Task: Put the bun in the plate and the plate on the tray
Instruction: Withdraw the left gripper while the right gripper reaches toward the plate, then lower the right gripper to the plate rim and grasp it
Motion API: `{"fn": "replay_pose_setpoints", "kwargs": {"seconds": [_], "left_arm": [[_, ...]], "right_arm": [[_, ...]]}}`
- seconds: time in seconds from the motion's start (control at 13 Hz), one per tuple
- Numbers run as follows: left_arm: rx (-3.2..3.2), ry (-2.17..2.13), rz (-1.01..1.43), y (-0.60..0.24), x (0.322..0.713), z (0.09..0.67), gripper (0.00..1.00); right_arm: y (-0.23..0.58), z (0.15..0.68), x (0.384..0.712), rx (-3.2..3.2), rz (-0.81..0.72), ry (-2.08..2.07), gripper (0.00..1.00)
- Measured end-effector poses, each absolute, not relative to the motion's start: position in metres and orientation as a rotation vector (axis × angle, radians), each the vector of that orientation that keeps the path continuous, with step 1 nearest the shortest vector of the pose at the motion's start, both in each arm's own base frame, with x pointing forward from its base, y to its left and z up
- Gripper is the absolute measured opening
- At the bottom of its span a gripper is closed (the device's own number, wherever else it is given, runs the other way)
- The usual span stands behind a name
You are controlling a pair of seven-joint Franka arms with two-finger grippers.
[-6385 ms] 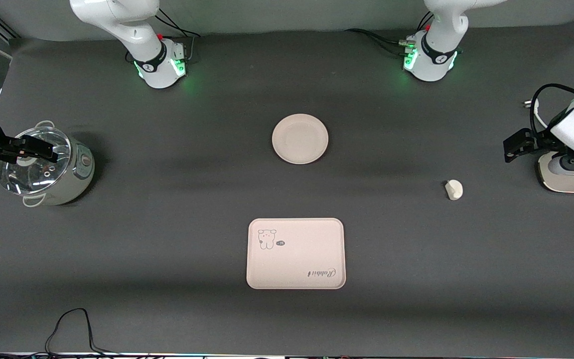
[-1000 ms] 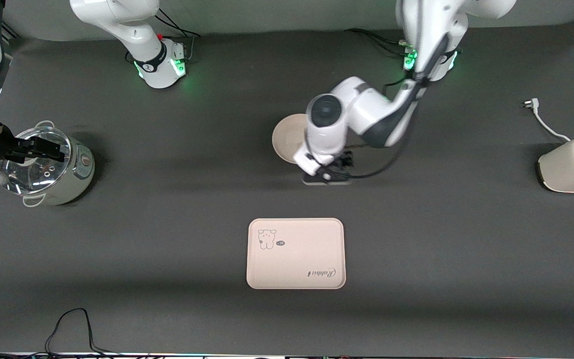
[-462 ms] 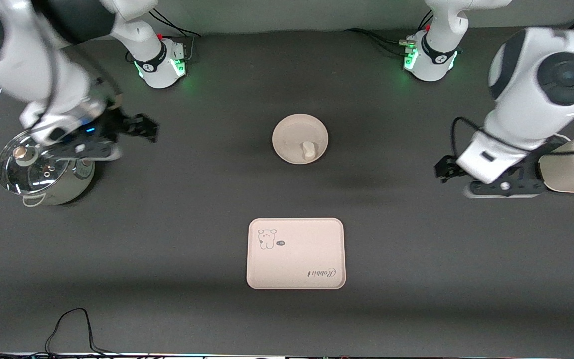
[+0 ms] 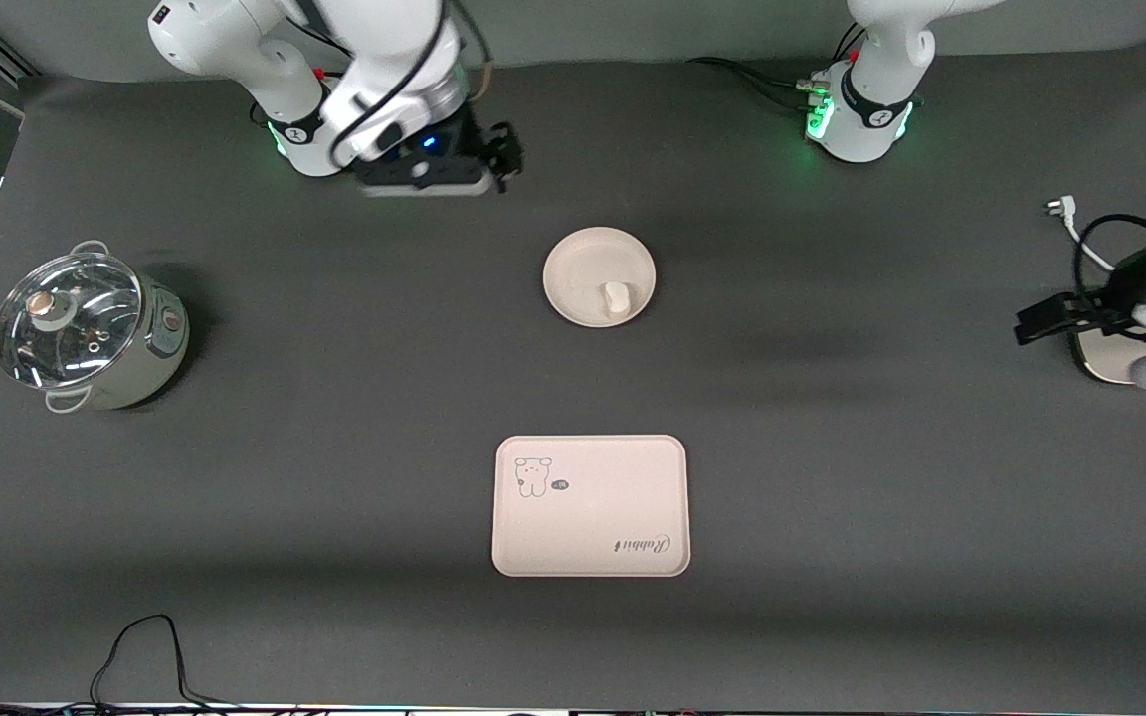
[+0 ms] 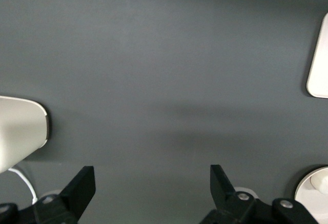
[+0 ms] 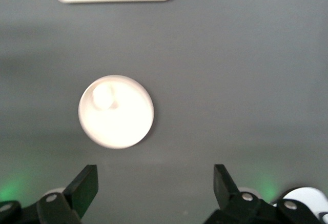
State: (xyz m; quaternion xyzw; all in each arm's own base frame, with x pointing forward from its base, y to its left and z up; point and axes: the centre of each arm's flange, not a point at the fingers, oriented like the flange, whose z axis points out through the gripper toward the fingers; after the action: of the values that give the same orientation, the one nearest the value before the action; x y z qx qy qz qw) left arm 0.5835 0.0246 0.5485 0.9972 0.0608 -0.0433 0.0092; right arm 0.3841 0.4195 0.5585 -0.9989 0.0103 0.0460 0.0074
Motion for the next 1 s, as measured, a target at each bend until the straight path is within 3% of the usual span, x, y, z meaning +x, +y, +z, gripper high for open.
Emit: {"fn": "replay_pose_setpoints", "kwargs": {"seconds": [0.38,1.0], "left_arm": [[3.123,0.178,-0.100,0.018,0.574,0.573,1.00],[3.147,0.169,-0.113,0.017,0.568,0.578,1.00]], "right_arm": [[0.429,0.528,0.382,-3.021,0.208,0.031,1.00],[0.376,0.348,0.369,-2.765,0.122,-0.030,1.00]]}}
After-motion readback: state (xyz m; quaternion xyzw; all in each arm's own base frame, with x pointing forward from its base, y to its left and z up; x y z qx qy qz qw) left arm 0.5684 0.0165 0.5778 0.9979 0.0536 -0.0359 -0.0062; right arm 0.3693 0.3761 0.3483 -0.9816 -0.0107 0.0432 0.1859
